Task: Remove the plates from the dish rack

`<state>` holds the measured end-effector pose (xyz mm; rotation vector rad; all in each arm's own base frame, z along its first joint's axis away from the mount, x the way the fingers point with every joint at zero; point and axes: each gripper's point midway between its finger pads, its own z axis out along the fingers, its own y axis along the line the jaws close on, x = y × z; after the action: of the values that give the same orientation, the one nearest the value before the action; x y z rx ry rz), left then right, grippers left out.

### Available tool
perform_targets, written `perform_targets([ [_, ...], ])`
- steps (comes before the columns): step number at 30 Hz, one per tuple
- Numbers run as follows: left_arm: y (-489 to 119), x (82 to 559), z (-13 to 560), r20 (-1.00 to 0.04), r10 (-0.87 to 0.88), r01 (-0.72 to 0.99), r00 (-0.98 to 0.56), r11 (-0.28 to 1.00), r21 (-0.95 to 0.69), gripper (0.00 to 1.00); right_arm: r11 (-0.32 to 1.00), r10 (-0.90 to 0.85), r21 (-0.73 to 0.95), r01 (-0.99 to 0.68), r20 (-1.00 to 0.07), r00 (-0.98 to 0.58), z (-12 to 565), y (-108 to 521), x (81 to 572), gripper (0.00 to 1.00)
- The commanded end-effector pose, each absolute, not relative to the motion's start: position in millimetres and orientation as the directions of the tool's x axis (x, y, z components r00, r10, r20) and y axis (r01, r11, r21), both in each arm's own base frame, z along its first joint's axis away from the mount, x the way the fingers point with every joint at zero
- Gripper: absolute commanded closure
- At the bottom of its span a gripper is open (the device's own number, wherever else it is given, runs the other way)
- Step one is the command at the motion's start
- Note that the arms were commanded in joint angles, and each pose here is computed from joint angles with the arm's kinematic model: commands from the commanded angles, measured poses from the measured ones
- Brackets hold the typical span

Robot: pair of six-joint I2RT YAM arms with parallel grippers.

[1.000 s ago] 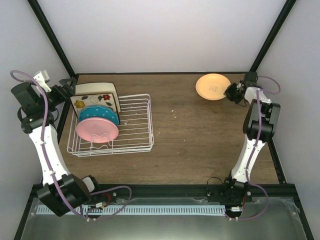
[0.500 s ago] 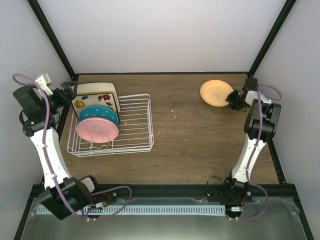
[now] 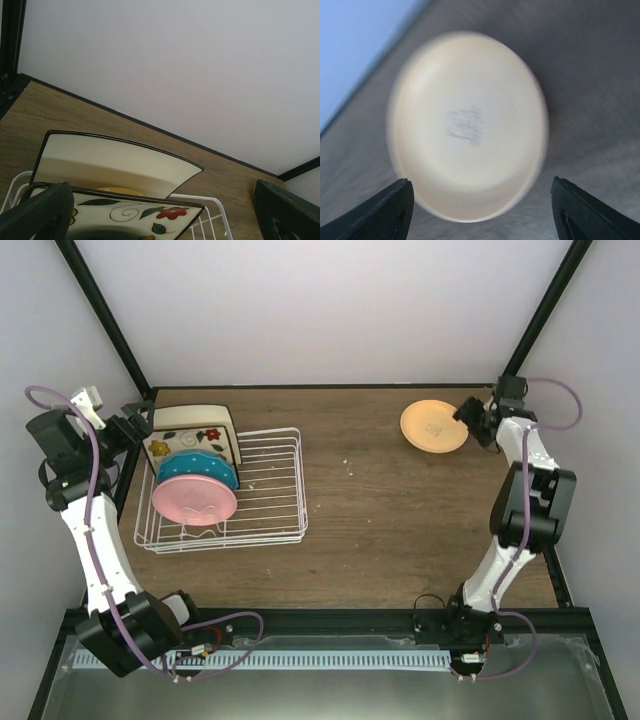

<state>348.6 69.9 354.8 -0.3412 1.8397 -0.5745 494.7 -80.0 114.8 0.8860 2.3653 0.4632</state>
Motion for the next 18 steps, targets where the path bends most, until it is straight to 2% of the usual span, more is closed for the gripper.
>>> perform_targets([
  [1, 70, 352, 357, -0.816, -0.474, 0.061, -0.33, 0.852, -0.52, 0.0, 0.946, 0.262, 0.322, -0.027, -0.813, -0.52, 270, 24, 520, 0.22],
  [3, 71, 355, 357, -0.816, -0.474, 0.063, -0.333, 0.852, -0.52, 0.0, 0.925, 0.035, 0.197, -0.324, -0.896, -0.443, 299, 117, 510, 0.19],
  [5, 71, 358, 359, -0.817, -0.471, 0.067, -0.332, 0.853, -0.518, 0.0, 0.817, -0.15, 0.072, -0.572, -0.931, -0.332, 309, 205, 481, 0.18],
  [7, 72, 360, 360, -0.819, -0.468, 0.071, -0.332, 0.854, -0.516, 0.0, 0.68, -0.264, -0.017, -0.733, -0.938, -0.224, 307, 278, 445, 0.19],
  [12, 69, 360, 361, -0.824, -0.456, 0.091, -0.337, 0.855, -0.51, 0.0, 0.466, -0.374, -0.159, -0.871, -0.927, -0.031, 291, 401, 360, 0.21],
  [18, 63, 355, 359, -0.824, -0.45, 0.108, -0.345, 0.853, -0.511, 0.0, 0.304, -0.379, -0.174, -0.937, -0.924, 0.049, 266, 464, 303, 0.22],
])
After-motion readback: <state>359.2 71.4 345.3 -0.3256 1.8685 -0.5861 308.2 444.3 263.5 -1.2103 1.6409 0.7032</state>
